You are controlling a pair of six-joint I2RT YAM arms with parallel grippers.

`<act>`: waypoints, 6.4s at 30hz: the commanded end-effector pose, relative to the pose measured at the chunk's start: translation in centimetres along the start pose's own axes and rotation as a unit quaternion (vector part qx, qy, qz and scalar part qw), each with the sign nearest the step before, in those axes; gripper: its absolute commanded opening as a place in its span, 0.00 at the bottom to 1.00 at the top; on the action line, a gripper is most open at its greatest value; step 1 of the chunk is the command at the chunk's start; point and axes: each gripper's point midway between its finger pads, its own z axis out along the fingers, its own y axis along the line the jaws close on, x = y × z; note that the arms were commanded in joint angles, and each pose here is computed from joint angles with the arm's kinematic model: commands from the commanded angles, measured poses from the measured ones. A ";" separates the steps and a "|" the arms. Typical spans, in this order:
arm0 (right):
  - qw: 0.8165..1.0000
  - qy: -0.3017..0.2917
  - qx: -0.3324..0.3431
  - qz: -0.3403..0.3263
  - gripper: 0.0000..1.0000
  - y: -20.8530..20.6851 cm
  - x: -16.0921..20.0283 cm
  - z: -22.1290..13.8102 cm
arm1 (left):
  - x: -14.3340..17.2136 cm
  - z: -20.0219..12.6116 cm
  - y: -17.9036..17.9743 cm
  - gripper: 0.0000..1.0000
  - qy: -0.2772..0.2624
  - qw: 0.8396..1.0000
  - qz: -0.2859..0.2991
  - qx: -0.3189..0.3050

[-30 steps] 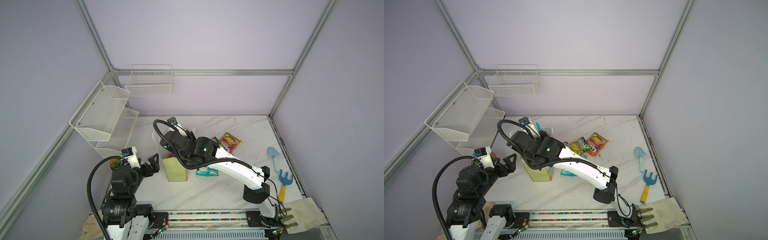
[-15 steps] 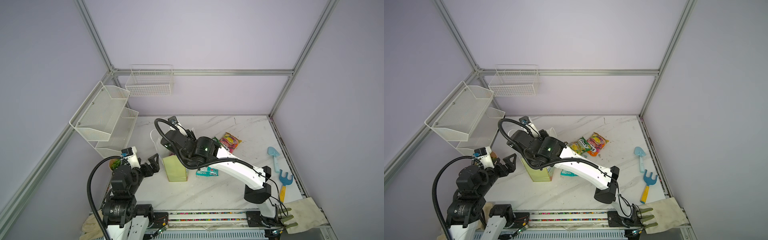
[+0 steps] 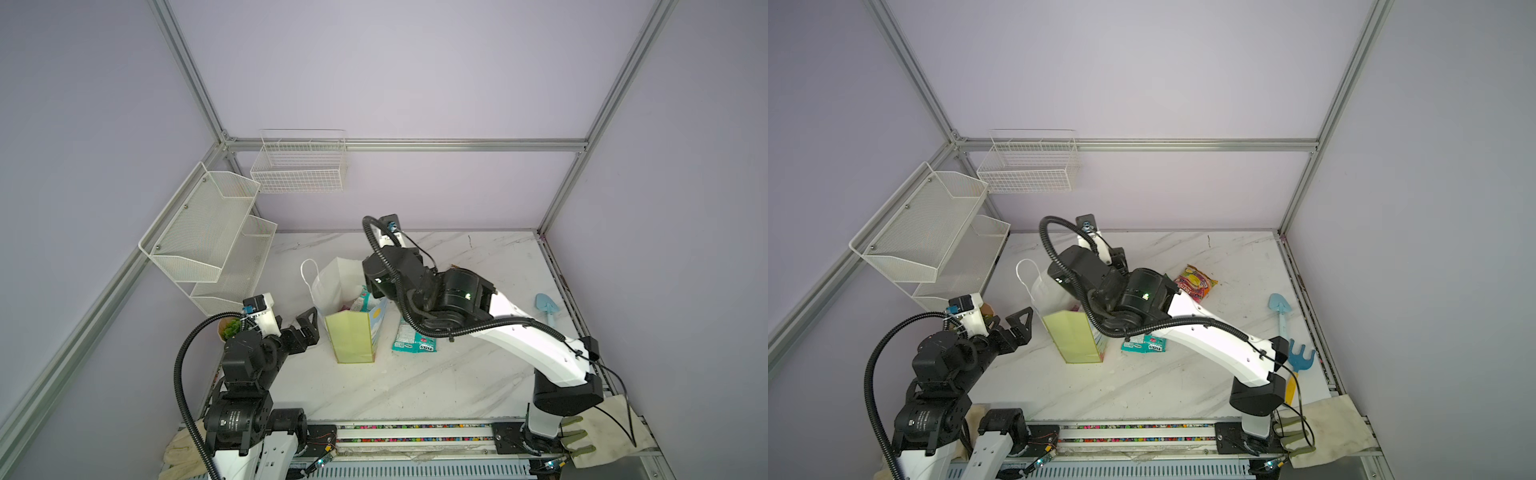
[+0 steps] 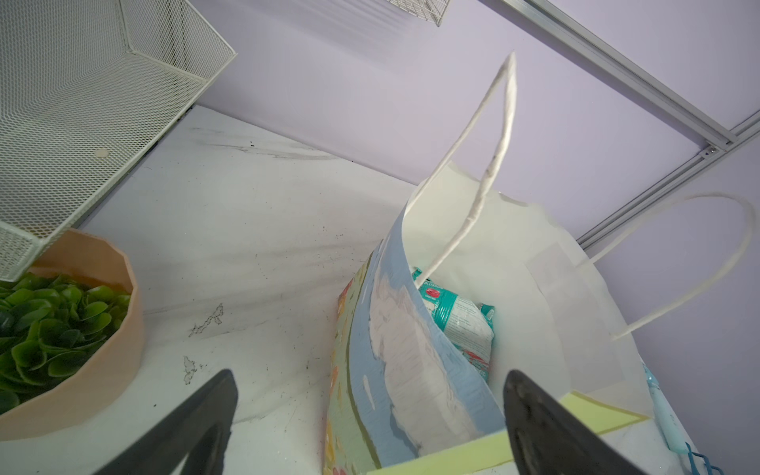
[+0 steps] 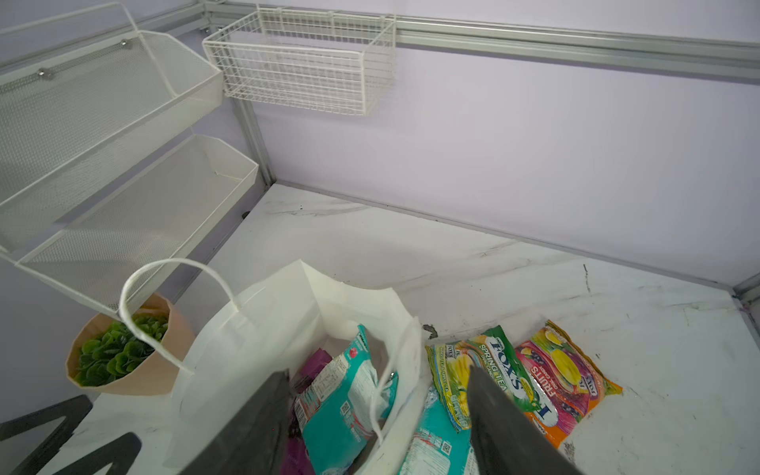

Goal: Place the snacks into the paper bag
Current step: Place the snack in the paper bag, then pick up the snack at the center of the table, then place the snack in the paper bag.

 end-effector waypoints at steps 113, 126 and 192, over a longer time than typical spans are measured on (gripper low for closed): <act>0.940 0.085 -0.071 0.323 0.00 -15.2 11.5 3.9 | 0.5 0.6 0.3 1.00 -0.002 1.000 -0.002 -0.001; 0.943 0.029 -0.103 0.314 0.00 -14.6 6.0 2.3 | 0.6 0.6 0.4 1.00 -0.001 1.000 -0.003 -0.003; 0.999 -0.002 -0.022 -0.033 0.00 6.7 2.3 6.2 | 0.5 0.6 0.3 1.00 -0.004 1.000 -0.002 0.000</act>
